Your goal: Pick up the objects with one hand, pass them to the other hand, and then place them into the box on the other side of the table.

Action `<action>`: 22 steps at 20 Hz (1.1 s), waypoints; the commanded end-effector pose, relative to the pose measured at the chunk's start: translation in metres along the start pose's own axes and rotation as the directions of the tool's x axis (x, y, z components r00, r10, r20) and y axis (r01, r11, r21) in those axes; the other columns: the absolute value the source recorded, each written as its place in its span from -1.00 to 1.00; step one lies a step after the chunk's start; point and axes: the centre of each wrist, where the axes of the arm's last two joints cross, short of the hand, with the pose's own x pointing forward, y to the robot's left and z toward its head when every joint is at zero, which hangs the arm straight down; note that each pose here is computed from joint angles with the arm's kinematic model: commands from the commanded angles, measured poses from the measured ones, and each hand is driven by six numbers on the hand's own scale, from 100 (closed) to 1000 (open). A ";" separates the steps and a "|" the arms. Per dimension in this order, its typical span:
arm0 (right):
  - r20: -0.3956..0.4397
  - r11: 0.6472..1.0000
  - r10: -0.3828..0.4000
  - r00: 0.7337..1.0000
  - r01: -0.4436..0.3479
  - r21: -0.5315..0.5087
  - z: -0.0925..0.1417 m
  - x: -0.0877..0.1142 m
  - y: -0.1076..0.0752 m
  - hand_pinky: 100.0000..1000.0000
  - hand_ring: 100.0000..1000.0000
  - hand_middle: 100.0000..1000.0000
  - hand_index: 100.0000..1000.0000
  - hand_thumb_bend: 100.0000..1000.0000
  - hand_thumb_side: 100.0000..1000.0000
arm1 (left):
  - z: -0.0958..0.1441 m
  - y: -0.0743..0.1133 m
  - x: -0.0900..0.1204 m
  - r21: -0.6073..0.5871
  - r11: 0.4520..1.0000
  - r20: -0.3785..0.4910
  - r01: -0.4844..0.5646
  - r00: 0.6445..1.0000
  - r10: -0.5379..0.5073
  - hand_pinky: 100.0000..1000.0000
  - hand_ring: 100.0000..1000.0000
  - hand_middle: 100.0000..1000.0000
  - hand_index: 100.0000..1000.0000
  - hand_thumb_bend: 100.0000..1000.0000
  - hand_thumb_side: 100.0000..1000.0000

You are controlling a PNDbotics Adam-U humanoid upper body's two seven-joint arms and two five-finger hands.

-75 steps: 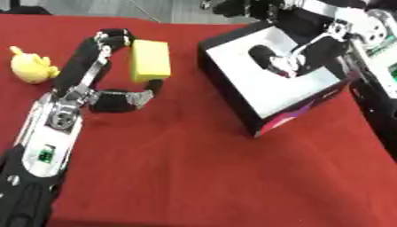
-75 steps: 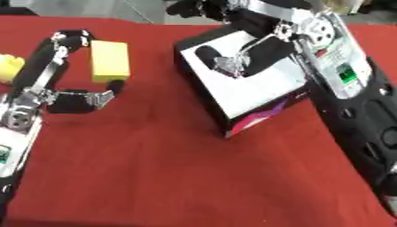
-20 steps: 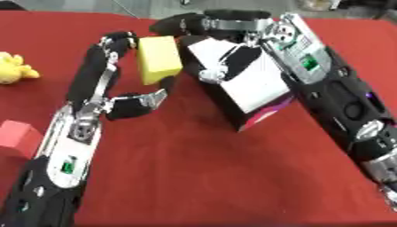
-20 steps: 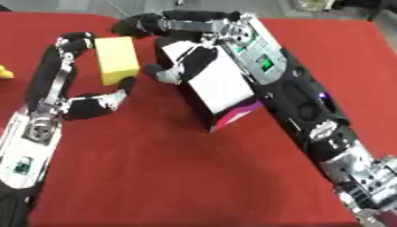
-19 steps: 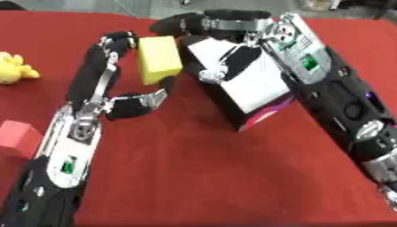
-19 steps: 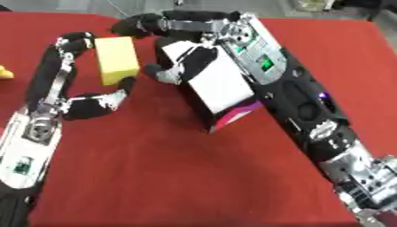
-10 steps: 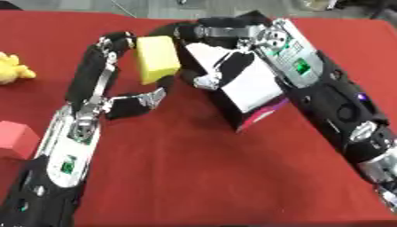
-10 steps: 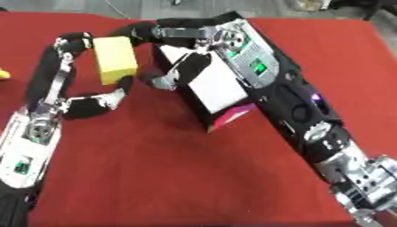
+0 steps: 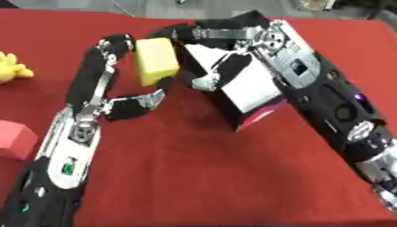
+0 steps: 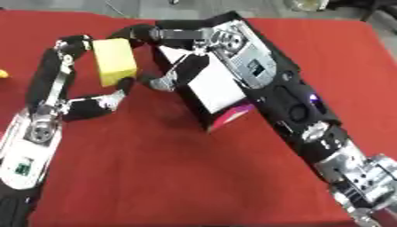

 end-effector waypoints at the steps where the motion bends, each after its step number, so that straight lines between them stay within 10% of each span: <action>1: 0.077 0.993 0.081 0.994 -0.087 0.084 -0.002 0.010 -0.009 1.00 1.00 1.00 1.00 -1.00 -0.77 | -0.011 0.002 0.007 0.013 1.000 0.033 0.007 0.999 -0.008 0.50 0.12 -0.14 0.04 -1.00 -0.43; 22: 0.062 0.994 0.048 0.997 -0.054 0.093 -0.006 0.011 -0.007 1.00 1.00 1.00 1.00 -1.00 -0.78 | -0.017 -0.002 0.013 0.044 0.999 0.075 0.007 0.997 -0.010 0.47 0.11 -0.14 0.03 -1.00 -0.43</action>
